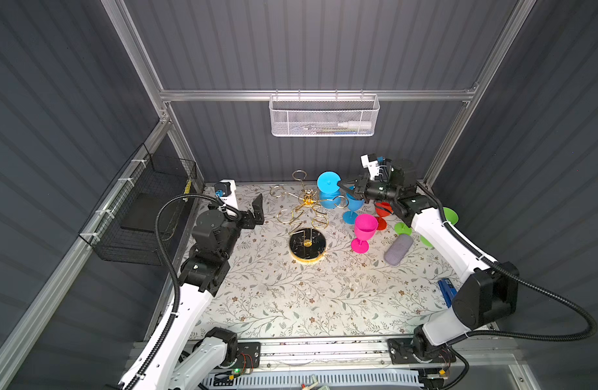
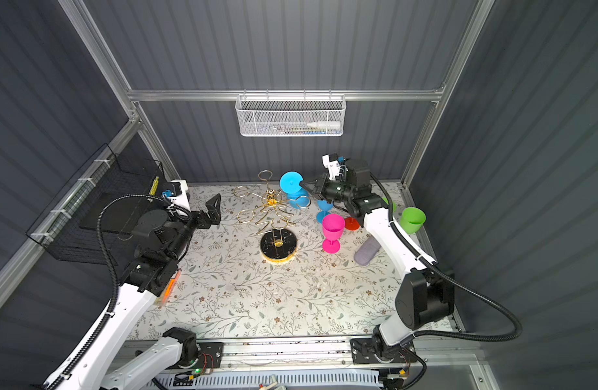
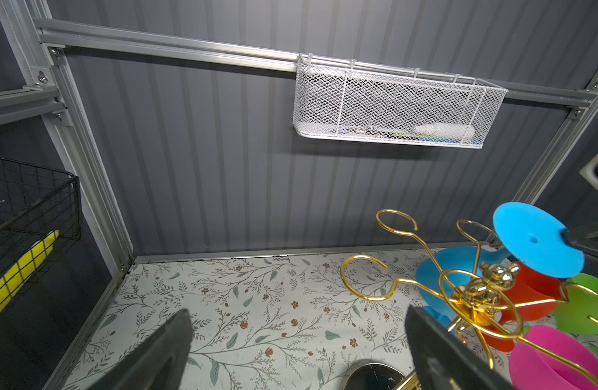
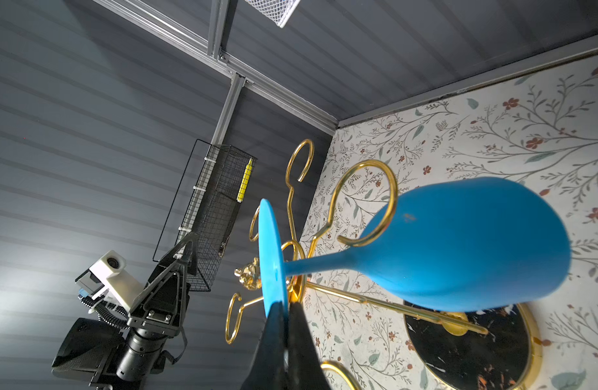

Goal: Take the wine glass off the wine glass rack

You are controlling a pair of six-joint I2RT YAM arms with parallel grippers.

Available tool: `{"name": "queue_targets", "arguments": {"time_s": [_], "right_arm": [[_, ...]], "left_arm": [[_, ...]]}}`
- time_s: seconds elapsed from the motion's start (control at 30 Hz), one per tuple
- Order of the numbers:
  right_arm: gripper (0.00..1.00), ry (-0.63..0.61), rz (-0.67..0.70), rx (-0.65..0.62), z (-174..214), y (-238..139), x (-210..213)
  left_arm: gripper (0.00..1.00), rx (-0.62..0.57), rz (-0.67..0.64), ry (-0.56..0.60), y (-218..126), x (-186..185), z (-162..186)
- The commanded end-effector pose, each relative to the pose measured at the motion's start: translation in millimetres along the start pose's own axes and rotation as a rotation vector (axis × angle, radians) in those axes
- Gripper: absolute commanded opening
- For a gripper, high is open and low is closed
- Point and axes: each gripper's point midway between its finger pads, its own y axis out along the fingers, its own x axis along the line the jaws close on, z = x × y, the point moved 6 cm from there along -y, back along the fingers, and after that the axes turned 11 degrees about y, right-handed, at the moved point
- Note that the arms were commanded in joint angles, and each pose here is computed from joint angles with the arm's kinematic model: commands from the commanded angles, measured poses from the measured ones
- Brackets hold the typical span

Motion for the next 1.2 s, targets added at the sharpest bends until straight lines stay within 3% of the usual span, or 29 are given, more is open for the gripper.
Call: {"name": "queue_targets", "arguments": {"time_s": [0.0,0.27,0.33,0.43,0.57,0.9,1.17], "right_arm": [[0.00,-0.032,-0.007,-0.032,-1.0,-11.0,6.7],[0.00,-0.092,0.025,-0.122,-5.1,-44.5,20.6],[0.00,-0.124,0.041,-0.160,-4.9,-57.0,28.4],[0.00,-0.188,0.083,-0.213,-2.2,-75.1,42.4],[0.00,-0.282,0.120,-0.256,4.2,-97.7,66.4],[0.00,-0.529,0.051,-0.267,30.1,-135.5,123.4],[0.00,-0.639,-0.005,-0.217,49.2,-138.1,149.6]], "left_arm": [[1.00,-0.038,-0.004,-0.021,-2.6,2.4,-11.9],[0.99,-0.078,0.024,-0.085,2.9,-0.4,-23.6],[0.95,-0.094,0.070,-0.101,5.0,-5.2,-29.1],[0.78,-0.119,0.215,-0.103,9.2,-21.0,-40.7],[0.68,-0.147,0.440,-0.125,12.6,-44.2,-59.0],[0.68,-0.168,1.117,-0.266,18.1,-97.2,-103.2],[0.66,-0.145,1.336,-0.343,27.3,-109.7,-112.1]]}}
